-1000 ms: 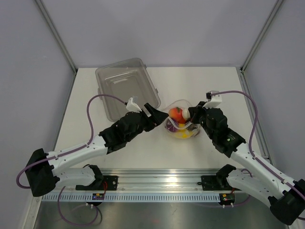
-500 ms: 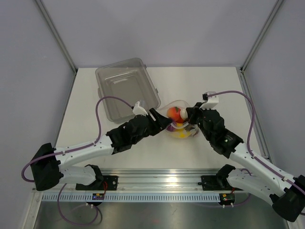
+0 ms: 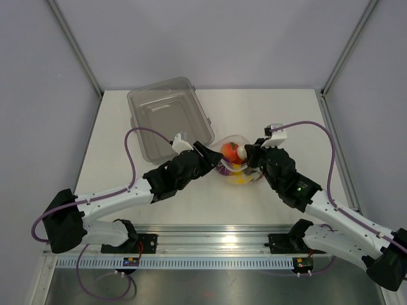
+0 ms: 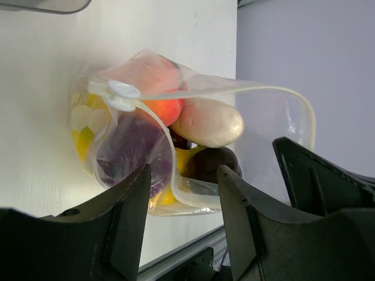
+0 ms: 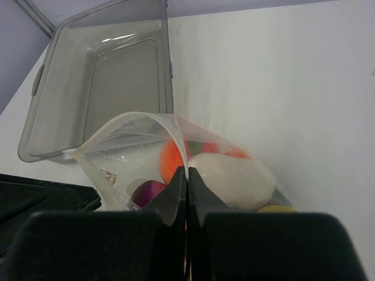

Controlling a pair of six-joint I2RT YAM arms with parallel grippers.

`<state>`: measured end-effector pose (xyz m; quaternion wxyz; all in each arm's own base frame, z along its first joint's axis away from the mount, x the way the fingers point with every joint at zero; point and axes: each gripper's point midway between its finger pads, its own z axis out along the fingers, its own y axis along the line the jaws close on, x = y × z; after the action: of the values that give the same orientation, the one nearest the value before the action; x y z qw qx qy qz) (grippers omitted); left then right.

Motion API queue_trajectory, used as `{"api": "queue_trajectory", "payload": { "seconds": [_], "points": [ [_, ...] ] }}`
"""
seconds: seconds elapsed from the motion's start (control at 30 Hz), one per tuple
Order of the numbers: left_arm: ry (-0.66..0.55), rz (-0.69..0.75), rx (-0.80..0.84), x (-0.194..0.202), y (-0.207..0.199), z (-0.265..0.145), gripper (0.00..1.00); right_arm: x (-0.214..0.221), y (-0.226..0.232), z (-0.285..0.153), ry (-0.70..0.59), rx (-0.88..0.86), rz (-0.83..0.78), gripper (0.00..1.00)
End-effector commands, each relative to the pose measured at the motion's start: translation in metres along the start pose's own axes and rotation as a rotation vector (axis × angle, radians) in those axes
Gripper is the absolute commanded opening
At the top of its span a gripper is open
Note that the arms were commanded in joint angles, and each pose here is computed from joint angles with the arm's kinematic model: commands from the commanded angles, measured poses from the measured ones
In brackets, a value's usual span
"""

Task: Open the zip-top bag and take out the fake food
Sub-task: Open the zipper of the food storage bag at the center of the board.

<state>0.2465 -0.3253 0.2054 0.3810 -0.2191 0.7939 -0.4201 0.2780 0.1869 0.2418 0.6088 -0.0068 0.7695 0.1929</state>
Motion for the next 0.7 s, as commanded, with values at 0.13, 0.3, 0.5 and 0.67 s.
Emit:
{"api": "queue_trajectory", "payload": {
  "seconds": [0.13,0.3,0.5,0.67],
  "points": [
    [-0.069,-0.017,-0.037,-0.014,-0.001,0.013,0.51,-0.021,0.010,0.001,-0.085,-0.006,0.009,0.00],
    [-0.075,-0.010,-0.043,-0.016,0.000,0.017,0.49,-0.019,0.012,0.003,-0.080,-0.005,-0.005,0.00],
    [-0.087,-0.022,-0.065,-0.022,0.005,0.019,0.42,-0.016,0.016,0.003,-0.073,-0.008,-0.028,0.00],
    [-0.084,-0.024,-0.057,-0.023,0.003,0.016,0.31,-0.016,0.019,0.004,-0.073,-0.006,-0.041,0.00]
  ]
}}
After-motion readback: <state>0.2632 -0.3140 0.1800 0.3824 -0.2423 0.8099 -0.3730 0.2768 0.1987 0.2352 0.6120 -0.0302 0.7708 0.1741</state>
